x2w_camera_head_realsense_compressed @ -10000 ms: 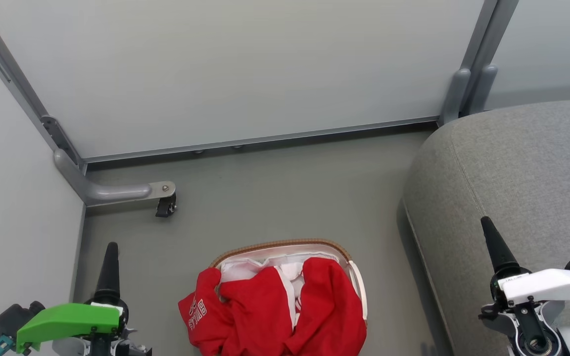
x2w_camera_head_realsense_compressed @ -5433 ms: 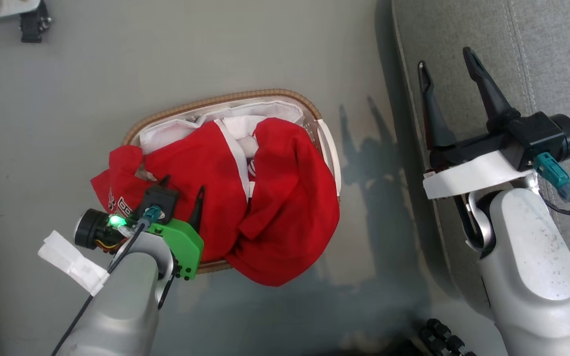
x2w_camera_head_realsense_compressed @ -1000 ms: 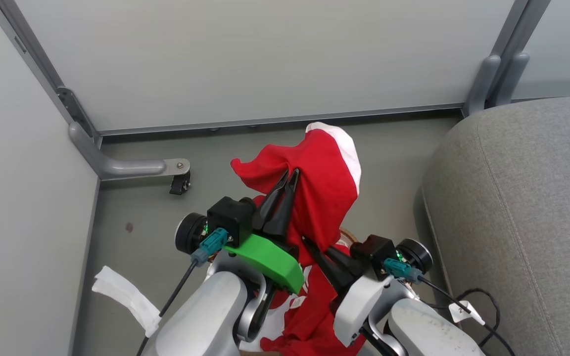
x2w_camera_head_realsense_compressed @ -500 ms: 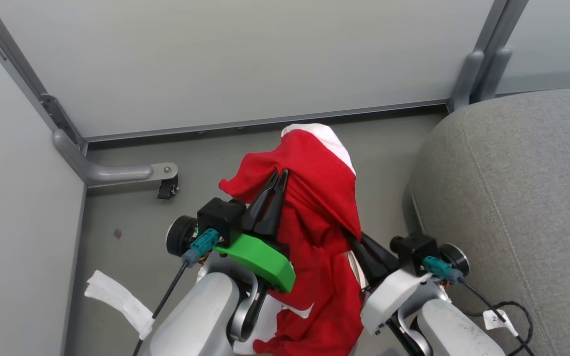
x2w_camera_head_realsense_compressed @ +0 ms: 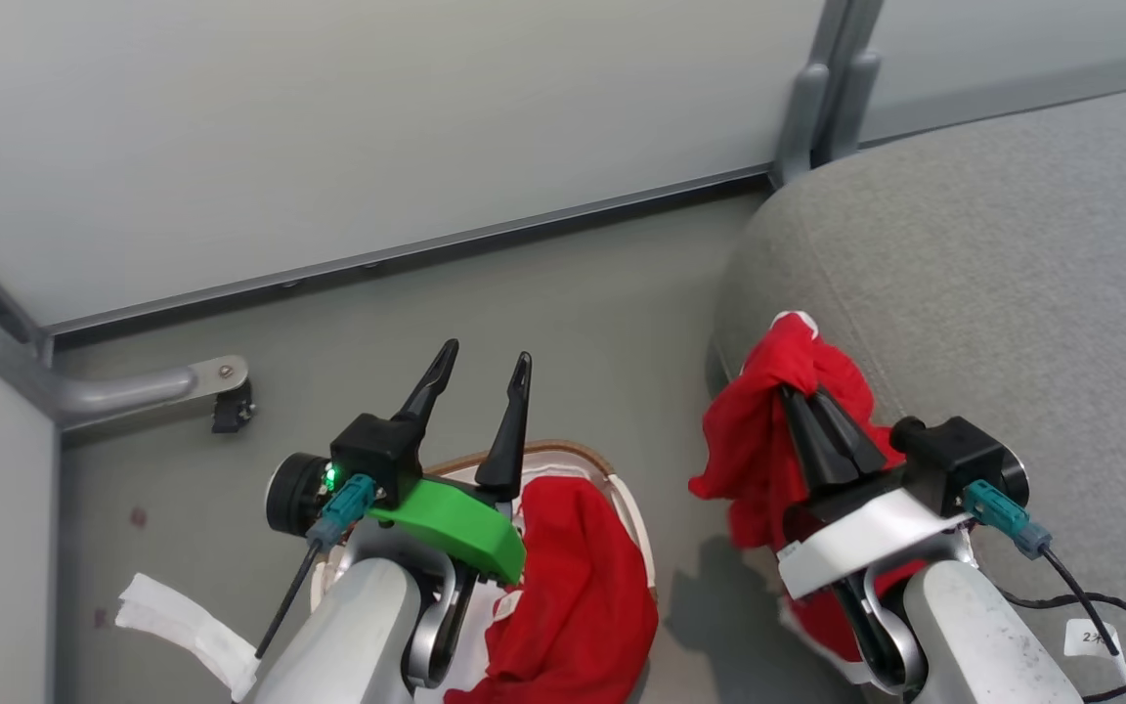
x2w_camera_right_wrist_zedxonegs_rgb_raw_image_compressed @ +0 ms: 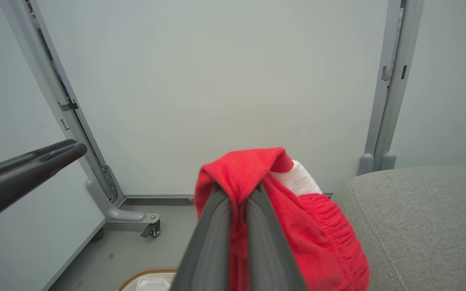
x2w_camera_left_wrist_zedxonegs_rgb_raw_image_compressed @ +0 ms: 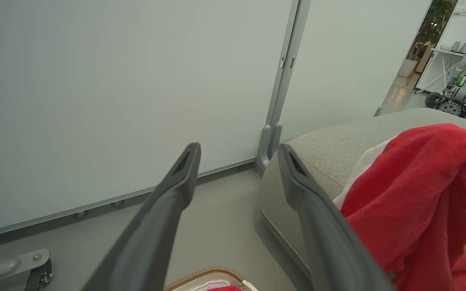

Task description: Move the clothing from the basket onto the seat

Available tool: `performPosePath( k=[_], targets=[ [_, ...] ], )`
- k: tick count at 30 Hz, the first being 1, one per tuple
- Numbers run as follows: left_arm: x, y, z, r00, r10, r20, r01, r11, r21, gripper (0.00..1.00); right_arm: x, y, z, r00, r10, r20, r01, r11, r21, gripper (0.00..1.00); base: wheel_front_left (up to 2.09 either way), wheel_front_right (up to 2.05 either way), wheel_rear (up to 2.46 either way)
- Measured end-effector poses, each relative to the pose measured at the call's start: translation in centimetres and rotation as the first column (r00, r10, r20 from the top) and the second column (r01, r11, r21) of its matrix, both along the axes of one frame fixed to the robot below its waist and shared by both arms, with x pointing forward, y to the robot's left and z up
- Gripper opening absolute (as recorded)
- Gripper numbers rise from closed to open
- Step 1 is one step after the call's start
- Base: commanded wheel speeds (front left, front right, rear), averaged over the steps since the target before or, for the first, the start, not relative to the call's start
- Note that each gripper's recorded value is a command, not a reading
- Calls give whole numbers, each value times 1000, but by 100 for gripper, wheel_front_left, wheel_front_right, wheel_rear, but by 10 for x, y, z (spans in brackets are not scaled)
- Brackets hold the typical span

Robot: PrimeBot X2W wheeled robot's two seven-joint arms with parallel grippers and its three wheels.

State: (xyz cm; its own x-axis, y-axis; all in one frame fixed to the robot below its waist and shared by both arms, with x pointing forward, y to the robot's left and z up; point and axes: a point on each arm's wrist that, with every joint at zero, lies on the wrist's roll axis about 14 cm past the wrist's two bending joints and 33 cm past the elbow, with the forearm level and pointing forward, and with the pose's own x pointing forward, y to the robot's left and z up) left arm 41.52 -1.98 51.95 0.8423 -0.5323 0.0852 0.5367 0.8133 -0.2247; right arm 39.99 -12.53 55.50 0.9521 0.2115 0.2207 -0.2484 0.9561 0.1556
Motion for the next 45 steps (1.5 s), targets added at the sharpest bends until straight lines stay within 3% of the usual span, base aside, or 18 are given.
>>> performPosePath(
  k=[10, 20, 27, 29, 35, 42, 45],
  targets=[
    [-10, -71, -23, 974, -223, -36, 223, 975, 9, 100, -38, -94, 14, 960, -279, 33, 279, 960, 4, 0, 0, 0, 0],
    [-35, -135, -40, 898, -435, -60, 436, 900, 4, 100, -76, -170, 36, 857, -506, 99, 512, 857, -51, 0, 0, 0, 0],
    [-28, -148, -59, 875, -476, -87, 476, 879, -15, 100, -40, -189, 86, 848, -467, 250, 522, 816, -249, 0, 0, 0, 0],
    [-21, -147, -67, 875, -476, -93, 477, 879, -13, 100, -23, -197, 101, 849, -444, 286, 521, 791, -319, 0, 0, 0, 0],
    [3, -143, -88, 875, -476, -91, 478, 878, -3, 100, 24, -230, 149, 809, -442, 388, 581, 707, -404, 0, 0, 0, 0],
    [13, -148, -115, 849, -518, -103, 521, 854, 2, 100, 84, -258, 149, 798, -466, 382, 603, 641, -475, 0, 0, 0, 0],
    [19, -148, -123, 845, -524, -104, 526, 850, -6, 100, 106, -274, 131, 787, -515, 340, 617, 643, -454, 0, 0, 0, 0]
  ],
)
